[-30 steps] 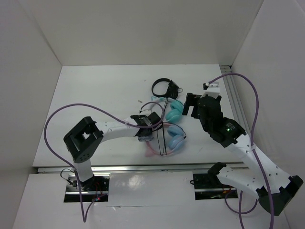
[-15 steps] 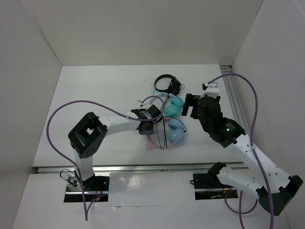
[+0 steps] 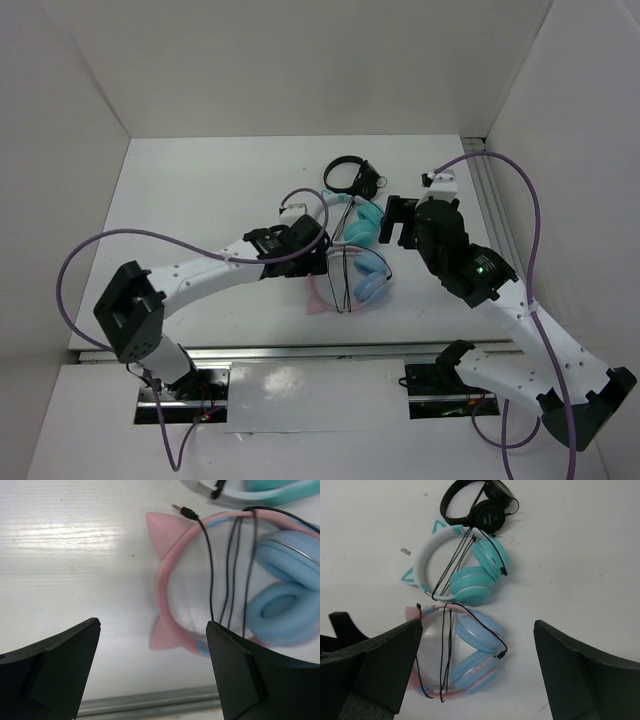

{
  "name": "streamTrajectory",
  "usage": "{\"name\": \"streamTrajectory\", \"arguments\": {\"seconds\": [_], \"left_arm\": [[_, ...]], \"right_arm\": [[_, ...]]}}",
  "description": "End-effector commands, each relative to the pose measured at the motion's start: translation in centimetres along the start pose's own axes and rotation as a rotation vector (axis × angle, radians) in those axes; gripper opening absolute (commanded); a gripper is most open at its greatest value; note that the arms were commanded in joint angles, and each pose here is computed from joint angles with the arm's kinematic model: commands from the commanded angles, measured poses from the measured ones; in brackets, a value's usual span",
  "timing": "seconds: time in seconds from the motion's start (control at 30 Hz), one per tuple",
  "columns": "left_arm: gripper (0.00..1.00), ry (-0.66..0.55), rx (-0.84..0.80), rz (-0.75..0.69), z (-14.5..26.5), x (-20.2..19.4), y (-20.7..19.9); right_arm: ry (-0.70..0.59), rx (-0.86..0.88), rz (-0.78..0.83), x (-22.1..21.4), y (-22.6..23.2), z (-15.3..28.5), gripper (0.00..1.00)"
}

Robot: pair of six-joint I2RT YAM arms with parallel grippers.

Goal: Wrap the headphones

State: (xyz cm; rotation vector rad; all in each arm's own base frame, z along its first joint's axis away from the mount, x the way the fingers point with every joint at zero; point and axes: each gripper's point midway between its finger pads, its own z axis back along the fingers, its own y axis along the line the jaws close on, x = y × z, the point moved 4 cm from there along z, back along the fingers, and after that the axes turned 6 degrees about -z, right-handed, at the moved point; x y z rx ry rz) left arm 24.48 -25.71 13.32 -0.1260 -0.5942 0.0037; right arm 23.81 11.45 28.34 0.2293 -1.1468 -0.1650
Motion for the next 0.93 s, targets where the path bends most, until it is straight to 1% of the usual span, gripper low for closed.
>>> {"name": "streamTrajectory", "arguments": {"seconds": [0.0,0.03,0.07,0.1,0.13,0.17,0.2,0.27,0.3,0.43,0.47,0.5,0.53,0.57,0.6,0.67,0.7,0.77,0.9], "left_arm": [[1.0,-0.113,-0.02,0.005,5.4,2.2,0.1],[1.0,-0.125,0.023,-0.014,6.5,2.2,1.2],[1.0,-0.145,0.031,-0.019,7.8,2.4,1.7],[1.0,-0.193,-0.004,0.0,10.3,2.8,2.0],[1.0,-0.223,0.007,-0.003,11.9,3.0,2.9],[1.0,-0.244,-0.008,0.002,13.2,3.0,3.5],[1.0,-0.298,-0.066,0.032,16.1,3.4,4.6],[1.0,-0.329,-0.081,0.032,18.3,2.7,6.9],[1.0,-0.369,-0.127,0.067,20.2,2.3,8.8],[1.0,-0.4,-0.163,0.094,22.8,0.2,13.4],[1.0,-0.412,-0.2,0.111,24.0,-0.4,14.6],[1.0,-0.409,-0.201,0.12,24.5,-0.8,15.5],[1.0,-0.378,-0.185,0.12,24.8,-1.7,16.7],[1.0,-0.4,-0.211,0.14,26.0,-1.9,17.7],[1.0,-0.393,-0.207,0.147,26.6,-2.4,18.7],[1.0,-0.404,-0.225,0.172,27.5,-2.7,19.7],[1.0,-0.418,-0.25,0.155,27.8,-3.0,20.2],[1.0,-0.446,-0.296,0.171,29.0,-3.0,20.8],[1.0,-0.471,-0.305,0.167,29.6,-2.9,21.3]], "right_arm": [[-0.009,0.076,-0.032,2.0,1.5,1.2,1.0],[-0.001,0.072,-0.028,2.3,1.4,1.6,1.0],[-0.001,0.072,-0.028,2.5,1.3,1.9,1.0],[0.0,0.071,-0.027,2.8,1.3,2.2,1.0],[-0.014,0.079,-0.035,3.8,1.5,2.9,1.0],[-0.011,0.091,-0.036,4.1,1.3,3.7,1.0],[-0.025,0.099,-0.033,4.6,1.2,4.3,1.0],[-0.06,0.129,-0.054,6.1,0.9,6.5,1.0],[-0.092,0.159,-0.061,7.2,0.8,8.1,1.0],[-0.099,0.173,-0.067,7.7,-0.5,10.8,1.0],[-0.105,0.176,-0.07,7.6,-1.1,11.9,1.0],[-0.113,0.191,-0.075,7.8,-1.3,12.6,1.0],[-0.118,0.193,-0.064,7.7,-1.6,13.0,1.0],[-0.123,0.204,-0.057,7.5,-2.1,13.8,1.0],[-0.121,0.204,-0.056,7.4,-2.4,14.1,1.0],[-0.119,0.202,-0.055,7.3,-2.9,14.9,1.0],[-0.129,0.208,-0.06,7.3,-3.1,15.2,1.0],[-0.131,0.199,-0.061,7.2,-3.5,15.5,1.0],[-0.14,0.181,-0.063,7.3,-3.7,15.4,1.0]]}}
